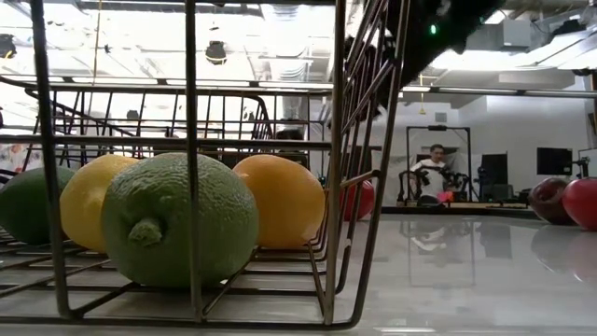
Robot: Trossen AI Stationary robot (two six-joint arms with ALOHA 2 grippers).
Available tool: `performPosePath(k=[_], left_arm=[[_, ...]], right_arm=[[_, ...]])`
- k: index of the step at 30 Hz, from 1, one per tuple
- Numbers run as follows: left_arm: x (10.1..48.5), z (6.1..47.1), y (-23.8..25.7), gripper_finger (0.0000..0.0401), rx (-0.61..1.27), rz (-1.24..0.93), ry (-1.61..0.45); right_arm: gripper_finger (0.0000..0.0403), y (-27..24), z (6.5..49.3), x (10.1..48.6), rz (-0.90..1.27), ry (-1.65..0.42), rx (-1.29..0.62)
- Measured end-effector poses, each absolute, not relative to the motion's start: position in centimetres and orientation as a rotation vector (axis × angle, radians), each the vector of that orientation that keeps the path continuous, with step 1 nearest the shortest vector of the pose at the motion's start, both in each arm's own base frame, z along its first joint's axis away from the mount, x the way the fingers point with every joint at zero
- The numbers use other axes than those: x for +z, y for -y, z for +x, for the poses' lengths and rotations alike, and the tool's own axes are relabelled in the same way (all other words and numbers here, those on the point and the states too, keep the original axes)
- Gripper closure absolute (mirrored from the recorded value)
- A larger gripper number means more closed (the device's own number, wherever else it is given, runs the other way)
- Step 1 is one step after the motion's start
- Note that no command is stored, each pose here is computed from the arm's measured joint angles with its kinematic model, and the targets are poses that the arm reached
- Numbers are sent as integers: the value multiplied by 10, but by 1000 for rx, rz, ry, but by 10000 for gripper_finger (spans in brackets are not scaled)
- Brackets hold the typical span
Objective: Sort produce into baskets
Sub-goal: Put the right red chili pepper into the black wire basket
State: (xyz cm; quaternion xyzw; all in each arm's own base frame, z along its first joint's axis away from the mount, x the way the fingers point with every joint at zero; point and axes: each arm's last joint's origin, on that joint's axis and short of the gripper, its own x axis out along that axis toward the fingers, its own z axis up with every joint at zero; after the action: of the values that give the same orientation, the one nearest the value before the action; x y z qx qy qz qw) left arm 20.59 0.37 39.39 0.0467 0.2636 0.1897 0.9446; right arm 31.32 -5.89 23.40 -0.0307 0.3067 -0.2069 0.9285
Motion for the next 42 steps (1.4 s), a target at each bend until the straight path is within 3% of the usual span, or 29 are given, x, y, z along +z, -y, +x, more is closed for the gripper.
performPosePath(k=[7,14,24,33,42], left_arm=[[395,206,-4,152,390,98,-528],[395,206,-4,152,387,127,-536],[394,206,-4,152,376,135,-546],[394,206,-4,152,376,130,-546],[394,206,-4,152,377,128,-546]], right_arm=[[116,115,320,216,109,-626,-502],[117,149,356,198,185,-751,-498],[117,165,397,179,210,-893,-462],[117,159,405,145,215,-998,-449],[137,153,404,144,164,-1034,-464]])
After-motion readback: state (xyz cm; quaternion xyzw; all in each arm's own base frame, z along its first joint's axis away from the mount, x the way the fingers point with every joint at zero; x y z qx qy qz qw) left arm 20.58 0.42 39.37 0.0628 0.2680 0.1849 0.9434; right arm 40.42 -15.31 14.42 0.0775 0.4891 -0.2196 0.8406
